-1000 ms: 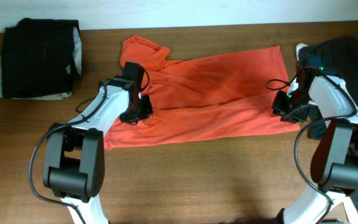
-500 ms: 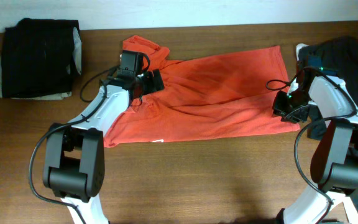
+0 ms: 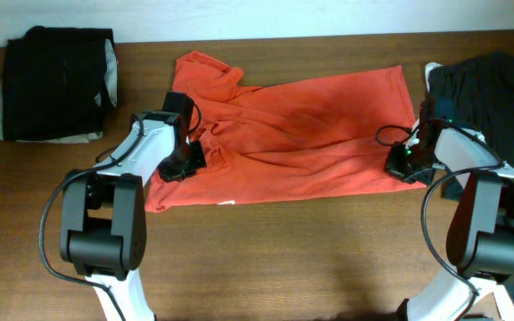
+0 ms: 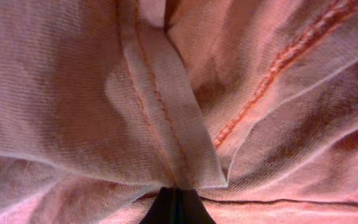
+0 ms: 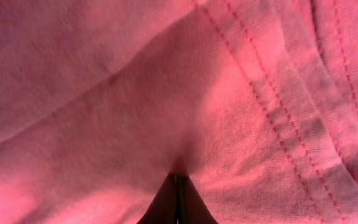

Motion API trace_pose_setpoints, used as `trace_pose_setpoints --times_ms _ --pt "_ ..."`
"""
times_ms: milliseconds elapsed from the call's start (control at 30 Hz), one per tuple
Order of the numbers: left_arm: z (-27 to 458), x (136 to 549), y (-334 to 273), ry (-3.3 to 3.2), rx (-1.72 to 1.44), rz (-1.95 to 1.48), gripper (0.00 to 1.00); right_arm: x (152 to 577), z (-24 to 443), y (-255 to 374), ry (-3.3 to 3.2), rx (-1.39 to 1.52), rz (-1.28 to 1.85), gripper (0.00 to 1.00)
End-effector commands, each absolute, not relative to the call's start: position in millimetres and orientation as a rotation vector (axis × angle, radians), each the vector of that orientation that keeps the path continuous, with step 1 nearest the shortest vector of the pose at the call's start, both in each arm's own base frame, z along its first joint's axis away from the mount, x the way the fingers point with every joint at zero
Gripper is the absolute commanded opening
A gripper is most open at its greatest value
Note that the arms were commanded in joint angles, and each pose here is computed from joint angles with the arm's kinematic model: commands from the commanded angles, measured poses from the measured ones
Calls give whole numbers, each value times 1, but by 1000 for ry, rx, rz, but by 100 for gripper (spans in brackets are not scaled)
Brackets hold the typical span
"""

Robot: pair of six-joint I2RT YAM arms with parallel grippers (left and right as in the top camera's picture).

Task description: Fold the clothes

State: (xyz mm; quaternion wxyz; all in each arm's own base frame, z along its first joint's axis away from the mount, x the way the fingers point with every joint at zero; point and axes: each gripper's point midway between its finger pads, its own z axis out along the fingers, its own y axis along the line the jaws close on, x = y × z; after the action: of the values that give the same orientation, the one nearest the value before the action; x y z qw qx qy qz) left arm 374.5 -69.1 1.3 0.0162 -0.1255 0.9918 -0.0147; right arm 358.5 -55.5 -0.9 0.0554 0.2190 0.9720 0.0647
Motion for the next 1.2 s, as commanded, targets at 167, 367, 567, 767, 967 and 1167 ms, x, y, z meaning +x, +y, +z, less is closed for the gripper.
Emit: trace_pose_setpoints --times_ms 167,367,567,767,967,1167 --pt "-3 296 14 3302 -816 368 1 312 11 -65 3007 921 15 4" --pt "103 304 16 3007 -825 233 1 246 89 -72 2848 1078 -148 4" --pt "230 437 -81 2448 -98 -412 99 367 245 -41 2495 436 265 99" --pt "122 601 -95 2589 -6 -278 99 441 208 -50 2731 331 291 99" --pt "56 617 -171 2534 370 -41 99 450 179 -56 2782 350 266 99" --pt "28 616 -181 2549 380 36 99 457 180 -64 2752 350 209 100"
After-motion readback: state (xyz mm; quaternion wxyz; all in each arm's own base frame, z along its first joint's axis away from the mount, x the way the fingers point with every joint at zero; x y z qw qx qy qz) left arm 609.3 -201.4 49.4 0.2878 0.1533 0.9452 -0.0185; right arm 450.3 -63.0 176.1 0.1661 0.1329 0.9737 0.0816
